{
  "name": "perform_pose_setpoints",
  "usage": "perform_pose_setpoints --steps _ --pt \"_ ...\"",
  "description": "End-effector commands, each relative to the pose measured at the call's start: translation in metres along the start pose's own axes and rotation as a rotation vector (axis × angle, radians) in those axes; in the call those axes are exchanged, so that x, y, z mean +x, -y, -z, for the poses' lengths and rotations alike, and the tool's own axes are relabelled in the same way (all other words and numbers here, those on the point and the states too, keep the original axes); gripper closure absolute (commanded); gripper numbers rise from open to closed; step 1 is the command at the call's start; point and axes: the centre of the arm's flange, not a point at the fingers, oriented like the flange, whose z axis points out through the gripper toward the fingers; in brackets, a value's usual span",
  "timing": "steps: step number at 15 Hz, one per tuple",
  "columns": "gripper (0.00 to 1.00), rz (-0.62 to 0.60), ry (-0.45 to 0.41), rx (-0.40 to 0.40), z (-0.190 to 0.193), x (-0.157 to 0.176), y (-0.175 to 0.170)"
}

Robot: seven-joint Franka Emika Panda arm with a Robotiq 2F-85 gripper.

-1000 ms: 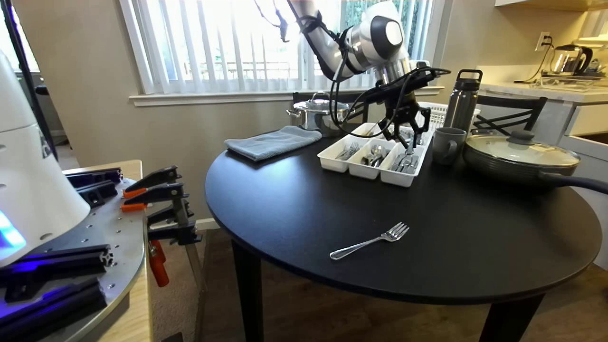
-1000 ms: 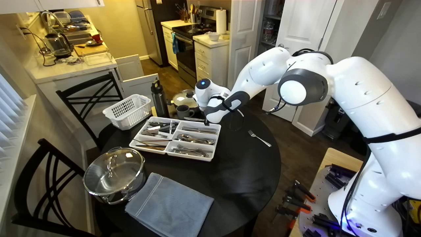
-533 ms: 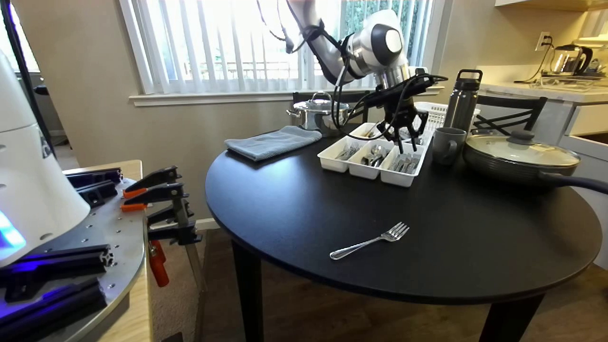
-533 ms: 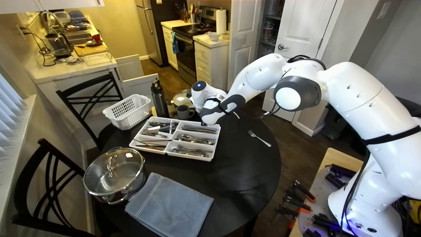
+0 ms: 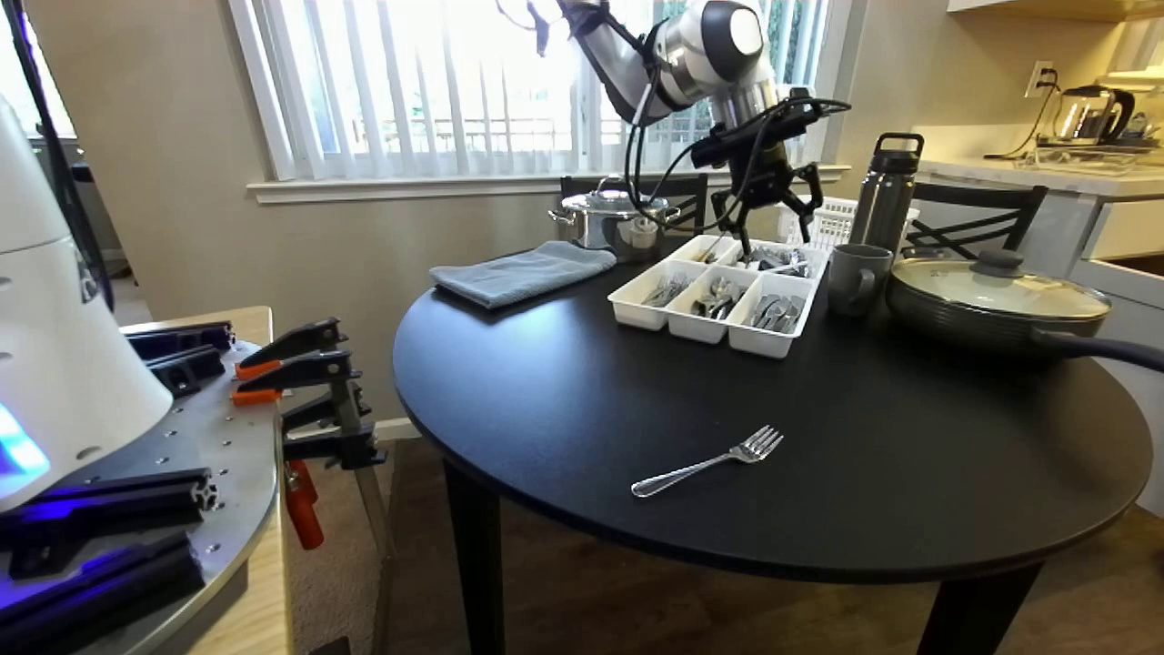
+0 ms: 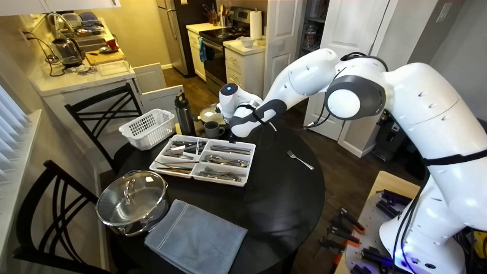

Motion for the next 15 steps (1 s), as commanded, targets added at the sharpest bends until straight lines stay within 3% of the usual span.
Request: perform_pose_setpoints --steps 1,9,12,15 --pt "0.0 -0.078 0.024 0.065 0.05 -0.04 0.026" --pt "0.0 -0.333 0.182 0.259 0.032 -0.141 0.07" --pt "0.0 -0.444 0.253 0.312 0.015 -0.188 0.077" --pt "0.0 -0.486 0.259 0.33 -0.005 -0.233 0.074"
